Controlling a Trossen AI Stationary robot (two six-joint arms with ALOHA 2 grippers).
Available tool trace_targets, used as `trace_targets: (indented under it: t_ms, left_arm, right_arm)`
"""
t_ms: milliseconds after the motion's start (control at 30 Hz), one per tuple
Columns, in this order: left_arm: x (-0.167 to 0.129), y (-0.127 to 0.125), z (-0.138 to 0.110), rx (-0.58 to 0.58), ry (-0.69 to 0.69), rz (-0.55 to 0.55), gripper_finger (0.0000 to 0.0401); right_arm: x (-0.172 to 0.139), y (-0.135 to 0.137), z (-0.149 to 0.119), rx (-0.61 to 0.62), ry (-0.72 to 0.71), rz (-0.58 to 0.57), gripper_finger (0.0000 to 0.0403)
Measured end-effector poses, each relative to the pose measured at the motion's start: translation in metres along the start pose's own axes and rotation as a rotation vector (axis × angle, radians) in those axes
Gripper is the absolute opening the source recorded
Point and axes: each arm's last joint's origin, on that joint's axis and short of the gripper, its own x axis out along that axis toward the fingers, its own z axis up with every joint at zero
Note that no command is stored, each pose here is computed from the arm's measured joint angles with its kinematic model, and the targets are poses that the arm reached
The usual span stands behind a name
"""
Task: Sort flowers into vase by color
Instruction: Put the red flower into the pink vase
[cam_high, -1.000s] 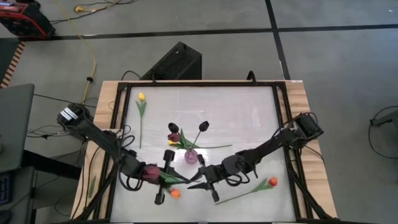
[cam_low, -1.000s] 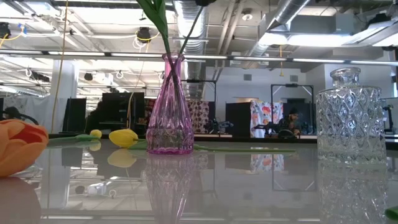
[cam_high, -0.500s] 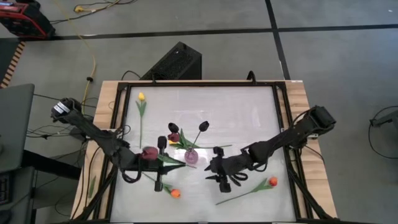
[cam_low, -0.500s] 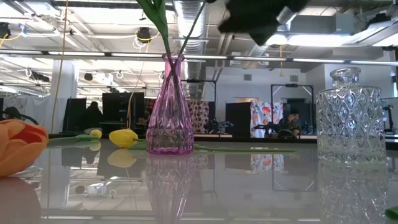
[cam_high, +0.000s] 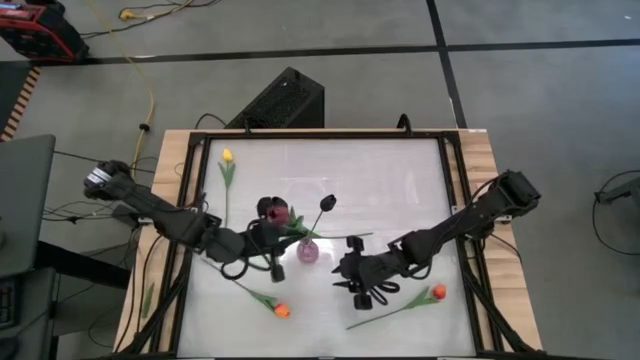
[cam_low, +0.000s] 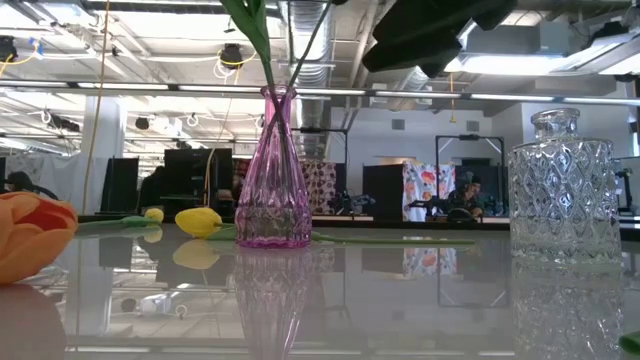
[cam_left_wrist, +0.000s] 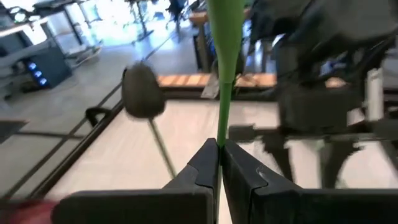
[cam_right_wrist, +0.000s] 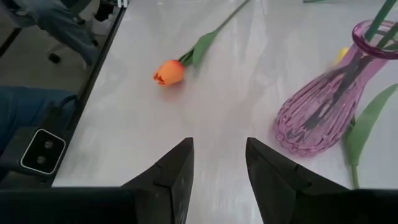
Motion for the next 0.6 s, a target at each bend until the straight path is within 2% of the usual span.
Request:
trace_targets:
  t_ms: [333,600]
  left_arm:
    - [0.018,-0.006,-0.016,0.02,0.059,0.005,0.0]
    - [0.01,-0.012,0.002,0.025,0.022,-0.034,0.0]
  right_arm:
    - [-0.001,0.004,-0.002,-0.028,0.003,0.009,0.0171]
    - [-0.002,0.008,-0.003,-0.034,0.004,0.02,0.017]
